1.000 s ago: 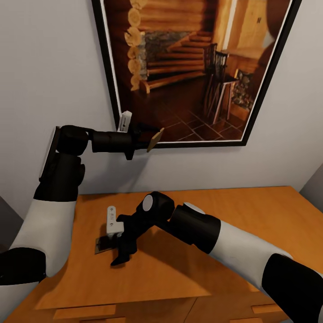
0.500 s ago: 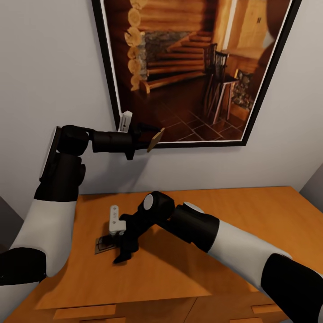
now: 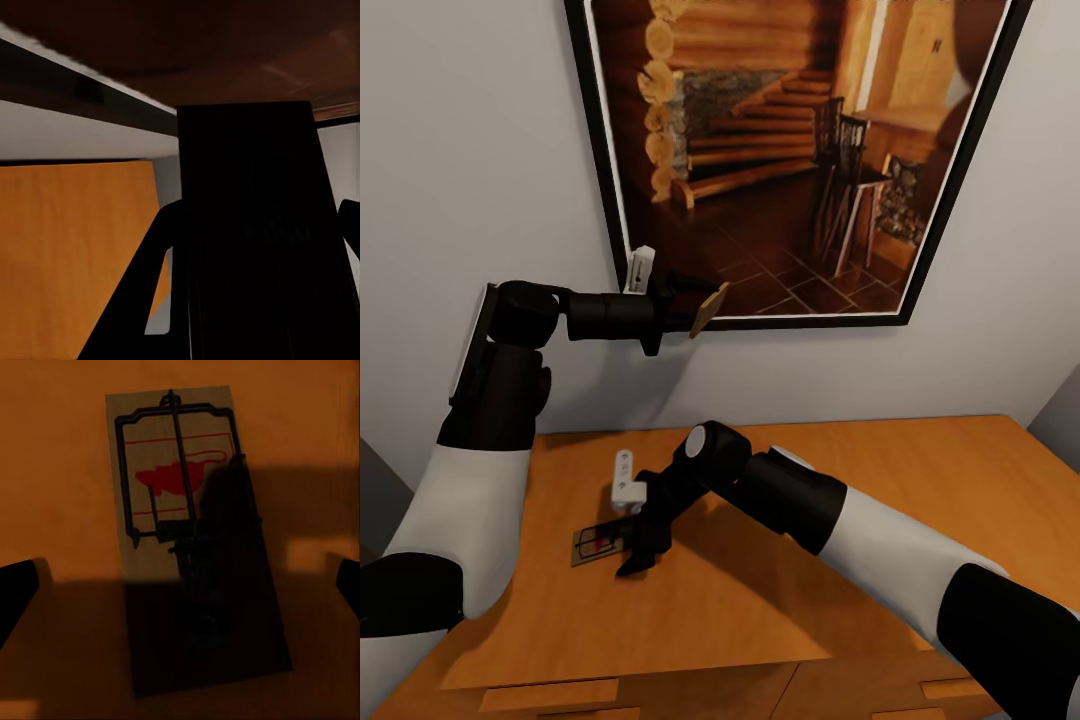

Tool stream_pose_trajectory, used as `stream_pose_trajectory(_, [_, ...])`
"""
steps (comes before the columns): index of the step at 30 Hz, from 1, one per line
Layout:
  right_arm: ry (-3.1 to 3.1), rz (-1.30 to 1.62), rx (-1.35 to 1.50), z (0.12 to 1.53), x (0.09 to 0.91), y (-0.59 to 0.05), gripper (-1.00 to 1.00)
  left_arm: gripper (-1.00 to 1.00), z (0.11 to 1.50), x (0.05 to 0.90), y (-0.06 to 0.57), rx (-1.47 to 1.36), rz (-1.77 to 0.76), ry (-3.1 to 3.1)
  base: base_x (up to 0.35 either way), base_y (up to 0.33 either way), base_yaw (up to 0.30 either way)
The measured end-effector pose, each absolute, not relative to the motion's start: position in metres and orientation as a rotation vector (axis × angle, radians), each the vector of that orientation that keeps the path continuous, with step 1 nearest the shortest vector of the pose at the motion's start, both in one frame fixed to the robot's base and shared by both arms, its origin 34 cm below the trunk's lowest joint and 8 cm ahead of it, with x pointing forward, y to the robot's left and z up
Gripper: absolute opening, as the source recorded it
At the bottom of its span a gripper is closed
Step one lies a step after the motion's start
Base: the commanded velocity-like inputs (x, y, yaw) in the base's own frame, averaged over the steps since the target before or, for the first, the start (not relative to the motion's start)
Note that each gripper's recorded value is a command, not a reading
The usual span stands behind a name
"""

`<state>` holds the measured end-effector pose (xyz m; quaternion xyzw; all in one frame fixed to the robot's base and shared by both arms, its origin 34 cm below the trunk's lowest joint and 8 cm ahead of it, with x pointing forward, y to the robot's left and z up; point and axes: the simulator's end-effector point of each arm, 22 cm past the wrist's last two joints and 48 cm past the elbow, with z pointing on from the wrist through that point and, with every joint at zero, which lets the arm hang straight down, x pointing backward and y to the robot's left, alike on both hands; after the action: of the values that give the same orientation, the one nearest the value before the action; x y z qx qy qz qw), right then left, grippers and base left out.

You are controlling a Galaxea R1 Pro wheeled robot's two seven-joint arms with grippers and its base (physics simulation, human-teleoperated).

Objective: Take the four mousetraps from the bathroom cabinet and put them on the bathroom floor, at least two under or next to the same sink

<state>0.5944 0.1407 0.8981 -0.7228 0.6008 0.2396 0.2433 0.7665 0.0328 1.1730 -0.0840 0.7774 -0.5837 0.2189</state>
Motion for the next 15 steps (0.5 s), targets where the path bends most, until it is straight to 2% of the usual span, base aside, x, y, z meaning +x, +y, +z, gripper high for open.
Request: stream_pose_trajectory(15, [1.651, 0.650, -1.960, 0.8981, 0.5997, 0.1396, 1.00, -1.00, 1.1729, 0.7665, 0.0328, -0.233, -1.616, 2.151, 0.000, 0.000, 0.000])
